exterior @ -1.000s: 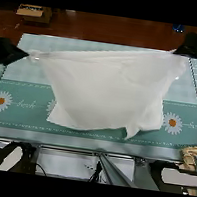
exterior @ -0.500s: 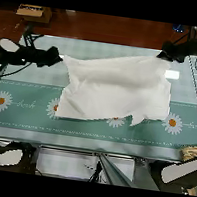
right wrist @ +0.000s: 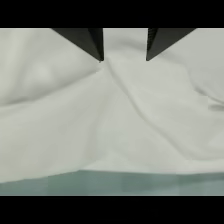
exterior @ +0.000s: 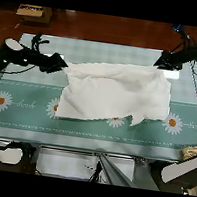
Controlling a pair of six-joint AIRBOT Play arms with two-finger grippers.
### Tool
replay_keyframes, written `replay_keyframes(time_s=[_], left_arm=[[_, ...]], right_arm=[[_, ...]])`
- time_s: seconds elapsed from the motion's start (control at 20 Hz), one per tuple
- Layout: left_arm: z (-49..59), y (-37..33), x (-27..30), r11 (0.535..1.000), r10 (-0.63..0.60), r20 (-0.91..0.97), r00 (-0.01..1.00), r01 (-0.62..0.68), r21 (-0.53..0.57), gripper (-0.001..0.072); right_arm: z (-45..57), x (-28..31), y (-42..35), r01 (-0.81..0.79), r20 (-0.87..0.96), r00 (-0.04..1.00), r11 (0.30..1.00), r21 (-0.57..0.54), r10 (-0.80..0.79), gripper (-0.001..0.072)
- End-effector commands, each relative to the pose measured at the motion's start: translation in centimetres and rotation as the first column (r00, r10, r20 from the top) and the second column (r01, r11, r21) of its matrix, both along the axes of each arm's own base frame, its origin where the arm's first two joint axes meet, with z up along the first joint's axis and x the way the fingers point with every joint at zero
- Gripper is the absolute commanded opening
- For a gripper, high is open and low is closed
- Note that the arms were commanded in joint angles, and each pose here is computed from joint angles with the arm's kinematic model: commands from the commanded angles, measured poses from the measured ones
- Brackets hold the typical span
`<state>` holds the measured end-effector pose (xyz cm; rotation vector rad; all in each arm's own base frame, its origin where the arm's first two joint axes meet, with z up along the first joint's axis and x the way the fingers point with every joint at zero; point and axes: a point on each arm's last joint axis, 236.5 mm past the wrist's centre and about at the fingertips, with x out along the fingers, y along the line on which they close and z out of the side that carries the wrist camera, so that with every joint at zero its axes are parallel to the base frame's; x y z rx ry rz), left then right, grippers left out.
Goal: Fold the shirts.
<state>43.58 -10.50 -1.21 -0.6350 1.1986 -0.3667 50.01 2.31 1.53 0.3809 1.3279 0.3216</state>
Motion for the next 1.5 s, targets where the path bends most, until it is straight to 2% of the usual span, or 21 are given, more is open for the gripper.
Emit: replay_keyframes(time_s=[0.0,0.1,0.15,0.25,0.35,0.45,0.6,0.8,0.9,1.1,1.15,1.2,1.25,1.45], left_arm=[[1.8,3.8,-5.8,0.990,-0.140,-0.193,0.971,0.133,-0.051,0.0491],[1.7,6.4,-8.9,0.994,-0.109,-0.283,0.953,0.102,-0.040,0.0486],[1.4,6.8,-10.3,0.996,-0.090,-0.301,0.950,0.082,-0.037,0.0484],[-0.3,6.2,-14.0,0.994,-0.105,-0.346,0.932,0.089,-0.061,0.0485],[-3.3,4.6,-18.6,0.990,-0.131,-0.443,0.887,0.092,-0.109,0.0485],[-5.9,3.4,-21.5,0.989,-0.117,-0.516,0.849,0.053,-0.139,0.0486],[-7.9,2.7,-22.5,0.990,-0.079,-0.527,0.846,0.005,-0.141,0.0486],[-9.0,2.0,-21.0,0.993,-0.037,-0.492,0.870,-0.025,-0.119,0.0485],[-9.8,1.0,-21.0,0.993,-0.053,-0.500,0.865,-0.006,-0.115,0.0486],[-10.8,-2.5,-21.8,0.982,-0.122,-0.555,0.823,0.020,-0.187,0.0473],[-11.0,-2.7,-22.0,0.982,-0.132,-0.562,0.817,0.029,-0.188,0.0312],[-11.0,-2.8,-22.1,0.980,-0.151,-0.551,0.820,0.049,-0.195,0.0070],[-10.9,-2.8,-22.2,0.977,-0.166,-0.539,0.826,0.065,-0.201,0.0028],[-10.1,-2.7,-22.4,0.968,-0.208,-0.507,0.836,0.103,-0.227,0.0027]], right_arm=[[2.6,-5.2,-5.4,-0.053,-0.092,0.995,0.990,-0.132,0.041,0.0355],[3.6,-7.9,-10.3,0.030,-0.151,0.986,0.968,-0.250,-0.070,0.0356],[4.0,-8.8,-11.9,0.071,-0.156,0.981,0.959,-0.273,-0.117,0.0356],[3.5,-11.0,-13.4,0.124,-0.175,0.969,0.957,-0.262,-0.174,0.0358],[1.8,-13.0,-13.6,0.159,-0.194,0.960,0.964,-0.212,-0.201,0.0446],[-0.1,-15.1,-13.1,0.182,-0.224,0.950,0.970,-0.164,-0.216,0.0446],[-1.8,-17.0,-12.6,0.197,-0.239,0.944,0.969,-0.152,-0.229,0.0445],[-1.5,-16.9,-12.5,0.213,-0.194,0.950,0.964,-0.160,-0.243,0.0445],[-1.0,-16.8,-12.6,0.217,-0.177,0.953,0.962,-0.165,-0.245,0.0445],[-0.3,-17.0,-12.6,0.218,-0.161,0.956,0.961,-0.172,-0.246,0.0445],[-0.2,-17.1,-12.5,0.215,-0.166,0.956,0.961,-0.173,-0.244,0.0445],[-0.3,-17.6,-12.8,0.204,-0.178,0.955,0.961,-0.186,-0.237,0.0445],[-0.6,-18.1,-13.4,0.194,-0.193,0.952,0.957,-0.217,-0.237,0.0445],[-3.9,-21.9,-14.6,0.252,-0.297,0.906,0.948,-0.192,-0.301,0.0446]])
